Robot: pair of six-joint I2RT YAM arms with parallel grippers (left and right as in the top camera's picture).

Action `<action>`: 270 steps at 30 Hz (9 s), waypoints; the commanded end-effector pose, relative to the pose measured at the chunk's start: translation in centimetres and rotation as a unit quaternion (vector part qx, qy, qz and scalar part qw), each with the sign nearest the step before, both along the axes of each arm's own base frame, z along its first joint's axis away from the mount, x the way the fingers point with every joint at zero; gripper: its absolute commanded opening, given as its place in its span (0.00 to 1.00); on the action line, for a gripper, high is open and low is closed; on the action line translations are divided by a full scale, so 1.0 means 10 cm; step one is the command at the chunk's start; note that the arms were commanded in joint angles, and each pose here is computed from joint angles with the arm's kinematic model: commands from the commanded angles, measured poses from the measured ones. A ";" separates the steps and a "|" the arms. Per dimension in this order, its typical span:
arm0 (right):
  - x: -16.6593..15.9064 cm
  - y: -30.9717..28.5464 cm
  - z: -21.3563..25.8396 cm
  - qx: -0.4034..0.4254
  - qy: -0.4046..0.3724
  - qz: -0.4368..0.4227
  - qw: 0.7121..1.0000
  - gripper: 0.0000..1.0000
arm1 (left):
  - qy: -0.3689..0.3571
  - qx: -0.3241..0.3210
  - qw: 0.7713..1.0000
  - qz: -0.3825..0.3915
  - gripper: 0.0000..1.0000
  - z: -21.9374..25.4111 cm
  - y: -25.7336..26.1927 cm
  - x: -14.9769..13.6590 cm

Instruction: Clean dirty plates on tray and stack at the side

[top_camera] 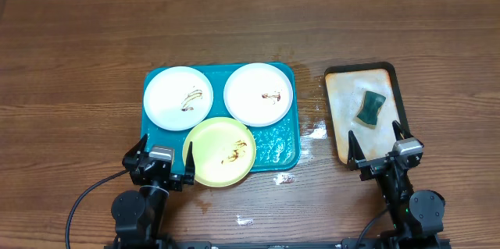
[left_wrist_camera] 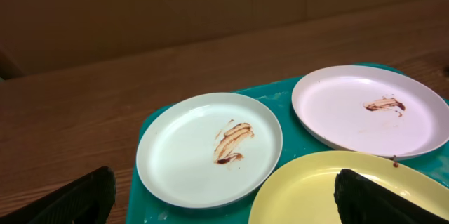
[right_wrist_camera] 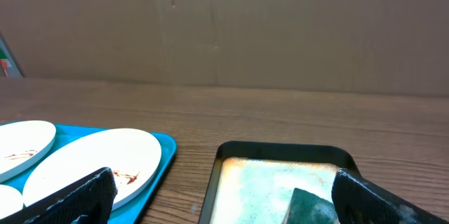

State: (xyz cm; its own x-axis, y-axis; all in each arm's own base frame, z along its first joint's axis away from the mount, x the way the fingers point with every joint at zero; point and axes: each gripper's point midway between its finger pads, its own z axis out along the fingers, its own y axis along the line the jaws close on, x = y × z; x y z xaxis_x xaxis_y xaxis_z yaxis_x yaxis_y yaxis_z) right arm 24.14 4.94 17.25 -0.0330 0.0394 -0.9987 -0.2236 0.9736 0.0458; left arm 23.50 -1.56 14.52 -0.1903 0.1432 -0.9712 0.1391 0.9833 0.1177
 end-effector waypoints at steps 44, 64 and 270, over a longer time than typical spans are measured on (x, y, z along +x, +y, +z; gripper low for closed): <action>0.00 -0.02 -0.02 0.002 -0.001 -0.006 1.000 1.00 | -0.003 -0.006 1.000 0.007 1.00 0.00 0.02 0.00; 0.00 -0.02 -0.02 0.002 -0.001 -0.007 1.000 1.00 | -0.003 -0.006 1.000 0.007 1.00 0.00 0.02 0.00; 1.05 -0.55 -1.60 0.084 0.709 -0.230 0.661 0.37 | 0.474 -0.150 0.867 -0.014 1.00 0.93 -0.32 0.59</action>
State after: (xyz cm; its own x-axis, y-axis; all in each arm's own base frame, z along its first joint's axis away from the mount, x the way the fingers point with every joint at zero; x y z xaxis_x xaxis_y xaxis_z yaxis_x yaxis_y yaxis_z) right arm 34.64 -0.25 1.23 -0.8858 0.4621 0.0433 0.4627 0.8865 0.0044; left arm 29.02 -4.71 23.30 -0.9318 -0.0858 -0.3527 0.0398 0.9416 -0.3343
